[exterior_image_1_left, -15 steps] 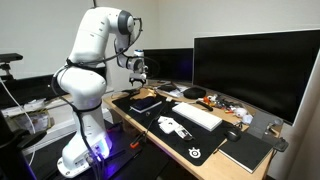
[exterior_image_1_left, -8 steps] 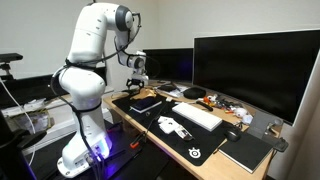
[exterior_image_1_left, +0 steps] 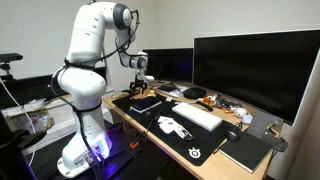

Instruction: Remove the orange towel from the top of the book, lay the towel flat on the desk

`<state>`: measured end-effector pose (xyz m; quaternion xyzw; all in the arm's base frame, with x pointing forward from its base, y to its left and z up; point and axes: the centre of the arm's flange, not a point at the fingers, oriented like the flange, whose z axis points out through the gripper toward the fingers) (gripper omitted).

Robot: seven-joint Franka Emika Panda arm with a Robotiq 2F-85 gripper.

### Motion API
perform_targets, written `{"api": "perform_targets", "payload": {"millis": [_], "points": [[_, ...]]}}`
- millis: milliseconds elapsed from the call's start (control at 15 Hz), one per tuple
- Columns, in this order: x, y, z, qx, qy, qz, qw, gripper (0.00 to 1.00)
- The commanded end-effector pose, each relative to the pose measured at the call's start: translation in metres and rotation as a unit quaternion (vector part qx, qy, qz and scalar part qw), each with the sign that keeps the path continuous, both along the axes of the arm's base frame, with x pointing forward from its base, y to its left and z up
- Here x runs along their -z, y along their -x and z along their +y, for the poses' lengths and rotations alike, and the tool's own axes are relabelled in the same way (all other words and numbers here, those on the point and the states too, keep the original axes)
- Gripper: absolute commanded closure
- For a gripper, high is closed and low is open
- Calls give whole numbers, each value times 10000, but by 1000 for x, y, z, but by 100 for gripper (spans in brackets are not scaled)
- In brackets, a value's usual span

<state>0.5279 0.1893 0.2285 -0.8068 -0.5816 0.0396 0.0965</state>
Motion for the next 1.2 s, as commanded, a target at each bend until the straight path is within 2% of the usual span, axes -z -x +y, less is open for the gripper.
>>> {"api": "perform_targets", "payload": {"millis": [0, 267, 533, 867, 933, 1067, 1133], "points": [[5, 27, -4, -563, -26, -624, 9965, 0], [27, 36, -1, -833, -145, -1003, 9914, 0], [31, 38, 3, -754, -411, -1479, 9853, 0], [45, 31, 9, -680, -387, -1902, 9786, 1], [48, 29, 9, -677, -363, -1939, 9780, 4], [53, 26, 8, -668, -303, -1981, 9774, 27], [55, 26, 8, -676, -281, -2009, 9769, 35]]}}
